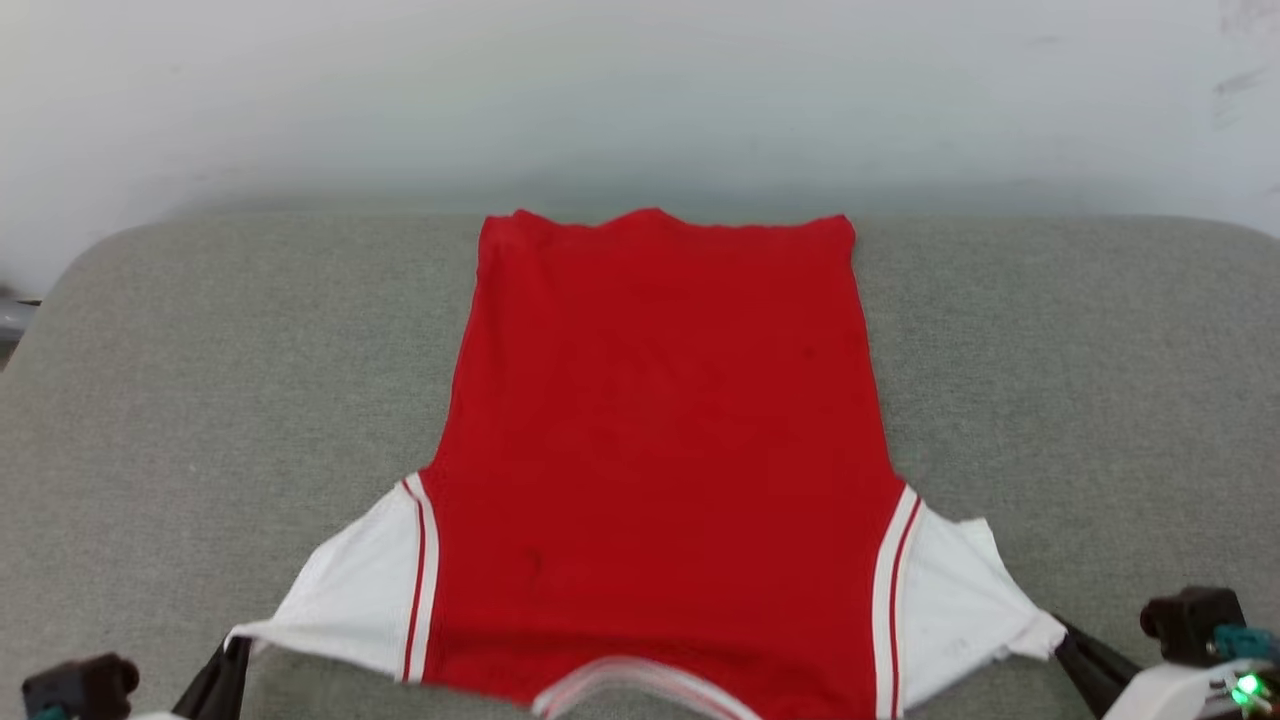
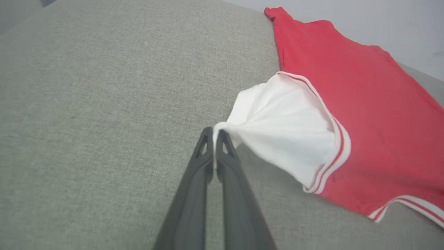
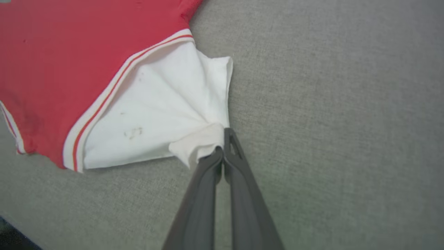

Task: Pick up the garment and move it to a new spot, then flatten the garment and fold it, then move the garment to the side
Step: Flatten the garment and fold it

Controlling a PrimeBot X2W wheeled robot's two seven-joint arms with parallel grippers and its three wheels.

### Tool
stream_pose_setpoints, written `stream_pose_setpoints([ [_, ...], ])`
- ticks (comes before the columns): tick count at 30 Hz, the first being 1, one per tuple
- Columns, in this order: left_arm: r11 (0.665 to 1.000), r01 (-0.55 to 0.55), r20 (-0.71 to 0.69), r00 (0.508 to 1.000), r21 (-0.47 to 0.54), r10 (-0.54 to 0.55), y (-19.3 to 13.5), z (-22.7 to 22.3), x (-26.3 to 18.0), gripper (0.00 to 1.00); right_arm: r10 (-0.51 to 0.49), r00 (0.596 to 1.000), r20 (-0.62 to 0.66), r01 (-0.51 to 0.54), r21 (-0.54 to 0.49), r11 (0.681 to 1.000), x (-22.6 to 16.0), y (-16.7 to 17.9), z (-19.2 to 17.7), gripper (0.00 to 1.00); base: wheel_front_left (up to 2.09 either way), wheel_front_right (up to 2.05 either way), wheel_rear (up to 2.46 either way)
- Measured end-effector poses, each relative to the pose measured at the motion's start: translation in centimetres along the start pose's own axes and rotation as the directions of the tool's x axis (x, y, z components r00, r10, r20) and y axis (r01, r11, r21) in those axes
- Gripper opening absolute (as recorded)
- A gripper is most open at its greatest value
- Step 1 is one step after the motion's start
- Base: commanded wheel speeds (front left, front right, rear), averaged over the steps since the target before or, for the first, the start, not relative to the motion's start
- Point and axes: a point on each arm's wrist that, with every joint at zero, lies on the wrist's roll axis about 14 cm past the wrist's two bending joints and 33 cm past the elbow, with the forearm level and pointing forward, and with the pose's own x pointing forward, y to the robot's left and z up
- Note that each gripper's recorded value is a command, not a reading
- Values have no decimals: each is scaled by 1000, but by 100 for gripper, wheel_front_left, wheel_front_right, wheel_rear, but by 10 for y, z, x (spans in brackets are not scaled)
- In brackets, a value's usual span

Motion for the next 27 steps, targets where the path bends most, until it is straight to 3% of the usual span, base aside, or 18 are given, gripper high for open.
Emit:
stream_pose_setpoints([
  [12, 994, -104, -122, 988, -37, 99, 22, -49, -52, 0, -28, 976, -215, 44, 70, 997, -53, -1, -74, 0, 0, 0, 0],
  [18, 993, -108, -133, 986, -50, 101, 16, -57, -55, 0, -43, 975, -216, 67, 108, 992, -59, 0, -78, 0, 0, 0, 0],
  [19, 993, -106, -131, 986, -48, 99, 15, -57, -54, 0, -52, 979, -198, 76, 114, 991, -58, -1, -74, 11, 0, 0, 0],
  [20, 993, -104, -129, 987, -52, 96, 14, -58, -54, 0, -62, 981, -182, 84, 112, 990, -57, -3, -71, 60, 0, 0, 0],
  [21, 994, -100, -126, 988, -51, 93, 12, -57, -53, 0, -71, 983, -172, 89, 102, 991, -57, -6, -67, 89, 0, 0, 0],
  [22, 994, -94, -123, 989, -49, 87, 10, -57, -53, 0, -84, 985, -154, 100, 95, 990, -56, -10, -62, 100, 0, 0, 0],
  [27, 996, -65, -113, 992, -56, 59, -4, -58, -52, 0, -144, 989, -9, 145, 108, 984, -50, -27, -19, 100, 0, 0, 0],
])
